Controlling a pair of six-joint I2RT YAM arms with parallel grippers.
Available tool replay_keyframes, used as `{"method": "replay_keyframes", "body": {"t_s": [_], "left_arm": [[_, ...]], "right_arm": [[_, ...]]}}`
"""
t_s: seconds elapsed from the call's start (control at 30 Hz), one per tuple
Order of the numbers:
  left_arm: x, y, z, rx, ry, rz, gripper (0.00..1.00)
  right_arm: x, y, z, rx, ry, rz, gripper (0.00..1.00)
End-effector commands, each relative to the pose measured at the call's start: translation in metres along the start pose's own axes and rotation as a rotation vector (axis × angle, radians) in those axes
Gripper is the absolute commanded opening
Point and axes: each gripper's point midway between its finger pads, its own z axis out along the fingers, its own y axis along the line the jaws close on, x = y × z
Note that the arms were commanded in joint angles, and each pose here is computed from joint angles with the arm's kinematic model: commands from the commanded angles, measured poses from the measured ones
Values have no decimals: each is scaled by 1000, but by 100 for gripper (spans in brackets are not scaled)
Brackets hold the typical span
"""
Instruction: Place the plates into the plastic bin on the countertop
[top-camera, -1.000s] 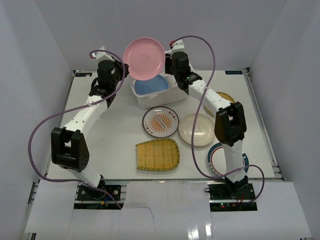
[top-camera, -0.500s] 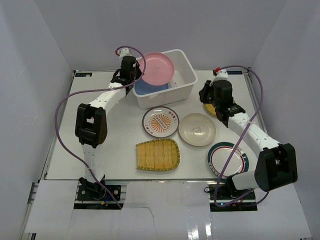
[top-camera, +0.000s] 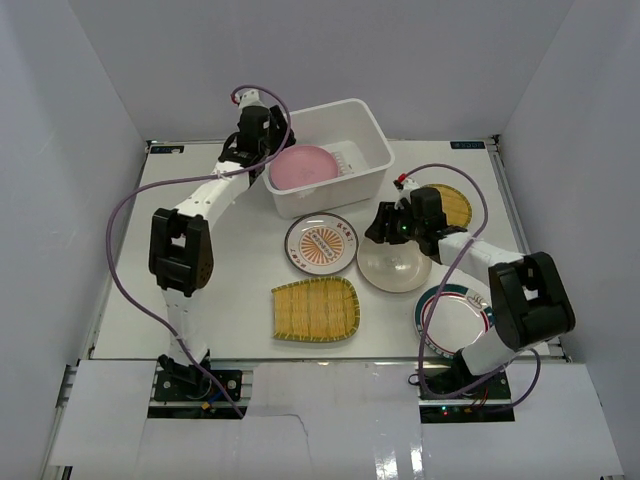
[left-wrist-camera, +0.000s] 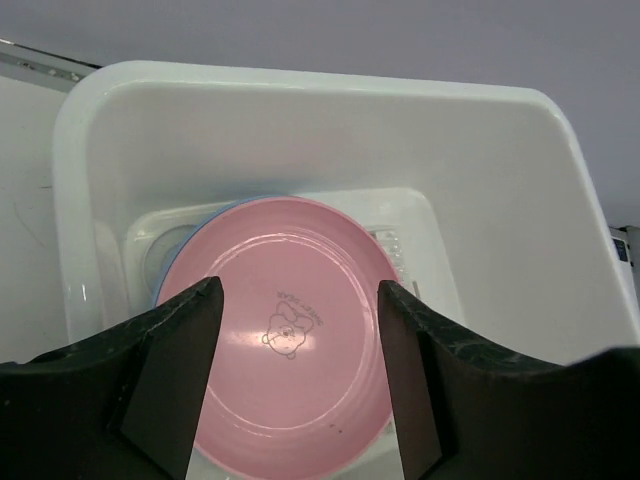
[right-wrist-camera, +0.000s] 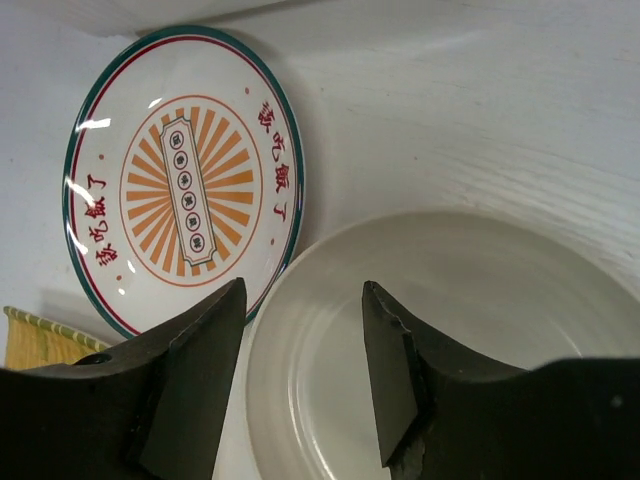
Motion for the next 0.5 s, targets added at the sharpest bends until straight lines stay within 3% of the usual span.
{"method": "replay_keyframes", "body": {"t_s": [0.0,0.07,0.17,0.3,0.47], "left_arm": [[-77,-49,-62,153,-125,3,74],[-93,-58,-94,205,-147,5,75],[-68,-49,-121,228,-86,10,75],[-38,-29,-188,245,-30,23,75],[65,26,-240,184,244,47,74]], "right_arm": [[-29,29,16,-159,-55,-84,57],[-27,28,27,-170,-33,-92,60],[-27,24,48,-191,-7,-110,61],[-23,18,71,-202,16,-116,61],[-11,20,89,-258,59,-90,60]]}}
